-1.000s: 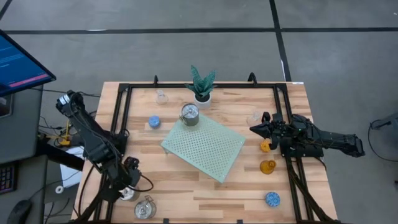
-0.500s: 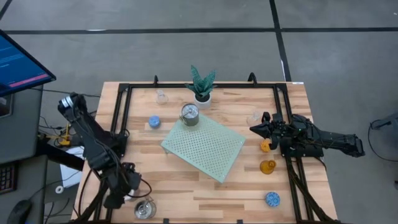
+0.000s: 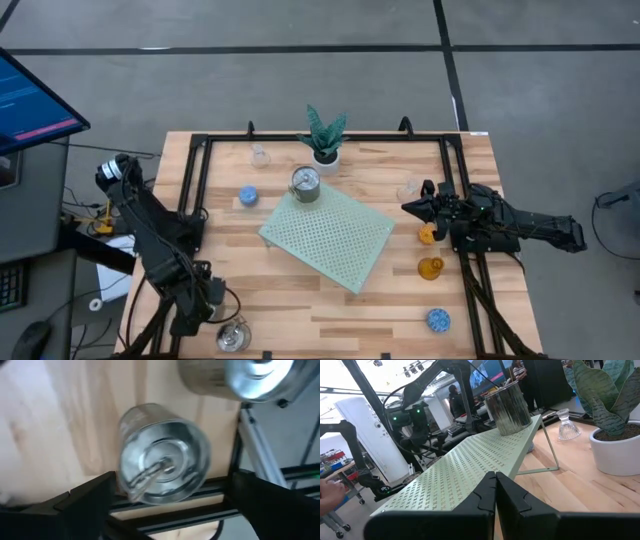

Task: Pick & Place candle stick holders
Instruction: Put the left silver scented candle on the shelf

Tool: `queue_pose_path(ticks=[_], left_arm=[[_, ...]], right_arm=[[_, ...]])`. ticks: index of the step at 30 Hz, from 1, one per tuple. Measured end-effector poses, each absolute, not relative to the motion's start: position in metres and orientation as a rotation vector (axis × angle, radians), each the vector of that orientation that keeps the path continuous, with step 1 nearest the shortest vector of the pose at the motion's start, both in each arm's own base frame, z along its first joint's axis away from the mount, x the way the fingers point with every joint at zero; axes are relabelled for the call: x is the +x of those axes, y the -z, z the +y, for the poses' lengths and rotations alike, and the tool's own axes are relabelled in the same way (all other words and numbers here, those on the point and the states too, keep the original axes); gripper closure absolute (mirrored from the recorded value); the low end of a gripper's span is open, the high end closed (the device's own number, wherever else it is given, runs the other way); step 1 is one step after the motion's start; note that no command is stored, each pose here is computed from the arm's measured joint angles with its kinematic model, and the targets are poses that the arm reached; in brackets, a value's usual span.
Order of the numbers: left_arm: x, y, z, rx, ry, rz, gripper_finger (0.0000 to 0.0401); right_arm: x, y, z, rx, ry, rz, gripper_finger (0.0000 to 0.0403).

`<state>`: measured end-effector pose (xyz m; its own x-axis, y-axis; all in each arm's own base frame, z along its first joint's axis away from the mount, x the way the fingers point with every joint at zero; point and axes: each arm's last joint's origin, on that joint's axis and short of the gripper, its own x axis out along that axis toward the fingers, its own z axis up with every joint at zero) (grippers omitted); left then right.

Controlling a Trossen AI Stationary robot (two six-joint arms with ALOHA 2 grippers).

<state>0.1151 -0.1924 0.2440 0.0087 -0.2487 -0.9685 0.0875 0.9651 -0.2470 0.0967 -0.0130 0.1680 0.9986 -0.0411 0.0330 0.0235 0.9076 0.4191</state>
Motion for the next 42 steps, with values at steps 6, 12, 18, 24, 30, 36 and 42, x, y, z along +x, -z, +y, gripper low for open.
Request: queue_pose_path(ticks=[6,12,18,24,30,36,42], left_arm=[[0.115,-0.243,-0.189,-0.103,0.203,1.531,0.0001],[0.115,-0.243,-0.189,-0.104,0.203,1.529,0.0001],[0.115,-0.243,-0.190,-0.109,0.208,1.524,0.0001],[0.117,-0.243,-0.193,-0.137,0.227,1.509,0.0001],[0.122,-0.232,-0.201,-0.123,0.207,1.543,0.0001],[0.123,-0.228,-0.203,-0.118,0.196,1.557,0.0001],[0.118,-0.235,-0.202,-0.159,0.254,1.582,0.0001]], right_arm=[[0.097,-0.168,-0.013,0.432,0.033,-0.041,0.0403],[0.097,-0.168,-0.013,0.432,0.033,-0.041,0.0403],[0.097,-0.168,-0.013,0.432,0.033,-0.041,0.0403],[0.097,-0.168,-0.013,0.432,0.033,-0.041,0.0403],[0.097,-0.168,-0.013,0.432,0.033,-0.042,0.0403],[0.097,-0.168,-0.013,0.432,0.033,-0.042,0.0403],[0.097,-0.168,-0.013,0.432,0.033,-0.041,0.0403]])
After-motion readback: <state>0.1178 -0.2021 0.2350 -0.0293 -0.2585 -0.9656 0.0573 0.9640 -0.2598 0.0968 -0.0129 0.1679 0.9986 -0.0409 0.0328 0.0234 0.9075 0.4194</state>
